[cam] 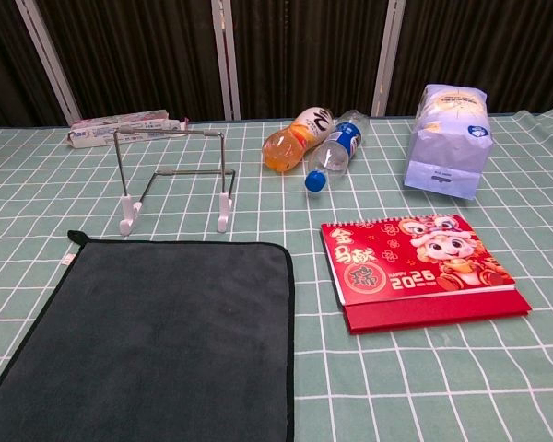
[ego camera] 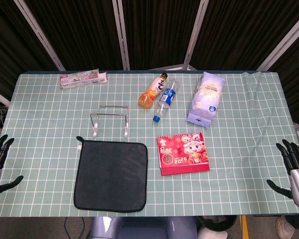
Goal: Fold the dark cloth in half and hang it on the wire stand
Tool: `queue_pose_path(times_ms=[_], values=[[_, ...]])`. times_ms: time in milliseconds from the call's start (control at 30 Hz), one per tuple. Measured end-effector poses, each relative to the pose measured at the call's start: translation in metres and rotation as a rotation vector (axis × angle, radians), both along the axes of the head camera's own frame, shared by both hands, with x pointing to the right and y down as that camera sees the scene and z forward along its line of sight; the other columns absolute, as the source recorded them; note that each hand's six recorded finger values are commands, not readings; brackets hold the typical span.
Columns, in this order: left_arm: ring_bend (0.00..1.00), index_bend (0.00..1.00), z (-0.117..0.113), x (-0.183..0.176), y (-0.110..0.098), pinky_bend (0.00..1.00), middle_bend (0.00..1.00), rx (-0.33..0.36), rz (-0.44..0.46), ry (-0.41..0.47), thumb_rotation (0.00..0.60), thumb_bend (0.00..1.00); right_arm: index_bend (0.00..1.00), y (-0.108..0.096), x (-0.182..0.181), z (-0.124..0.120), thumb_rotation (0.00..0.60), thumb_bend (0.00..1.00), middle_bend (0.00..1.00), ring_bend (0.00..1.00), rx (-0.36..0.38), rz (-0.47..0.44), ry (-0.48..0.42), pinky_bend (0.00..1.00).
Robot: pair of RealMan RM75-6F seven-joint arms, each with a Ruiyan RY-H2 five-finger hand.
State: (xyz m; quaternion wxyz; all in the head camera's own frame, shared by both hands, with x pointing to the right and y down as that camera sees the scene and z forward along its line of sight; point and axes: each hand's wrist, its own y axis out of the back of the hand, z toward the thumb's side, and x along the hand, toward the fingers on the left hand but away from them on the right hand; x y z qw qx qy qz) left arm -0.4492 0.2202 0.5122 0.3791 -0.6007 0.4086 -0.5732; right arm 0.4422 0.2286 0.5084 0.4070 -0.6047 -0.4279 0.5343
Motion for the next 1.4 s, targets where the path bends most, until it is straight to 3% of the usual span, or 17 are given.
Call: queue_pose_path(times_ms=[233, 433, 633, 800, 933, 1067, 1267, 1400], values=[[0.00, 0.00, 0.003, 0.002, 0.001, 0.00, 0.00, -0.003, 0.019, -0.002, 0.600, 0.00, 0.04, -0.001, -0.002, 0.000, 0.600, 0.00, 0.00, 0.00, -0.006, -0.003, -0.011, 0.00], [0.00, 0.00, 0.017, 0.029, -0.013, 0.00, 0.00, -0.014, 0.129, 0.035, 0.600, 0.00, 0.08, -0.003, 0.002, -0.002, 0.600, 0.00, 0.00, 0.00, -0.010, 0.018, -0.016, 0.00], [0.00, 0.00, 0.042, 0.088, -0.036, 0.00, 0.00, -0.052, 0.362, 0.037, 0.600, 0.00, 0.13, -0.005, 0.009, 0.000, 0.600, 0.00, 0.00, 0.00, -0.018, 0.053, -0.004, 0.00], [0.00, 0.00, 0.060, 0.158, -0.053, 0.00, 0.00, -0.051, 0.617, 0.006, 0.600, 0.00, 0.14, -0.009, 0.016, 0.004, 0.600, 0.00, 0.00, 0.00, -0.031, 0.083, 0.013, 0.00], [0.00, 0.00, 0.077, 0.221, -0.055, 0.00, 0.00, -0.038, 0.827, 0.000, 0.600, 0.01, 0.15, -0.011, 0.023, 0.007, 0.600, 0.00, 0.00, 0.00, -0.041, 0.115, 0.032, 0.00], [0.00, 0.08, 0.095, 0.274, -0.049, 0.00, 0.00, -0.015, 0.989, -0.008, 0.600, 0.12, 0.06, -0.013, 0.030, 0.008, 0.600, 0.00, 0.00, 0.00, -0.046, 0.142, 0.047, 0.00], [0.00, 0.20, 0.118, 0.317, -0.037, 0.00, 0.00, -0.016, 1.119, -0.018, 0.600, 0.32, 0.09, -0.012, 0.039, 0.010, 0.600, 0.00, 0.00, 0.00, -0.057, 0.173, 0.066, 0.00], [0.00, 0.26, 0.131, 0.329, -0.029, 0.00, 0.00, -0.040, 1.160, -0.018, 0.600, 0.33, 0.08, -0.010, 0.044, 0.011, 0.600, 0.00, 0.00, 0.00, -0.065, 0.189, 0.072, 0.00]])
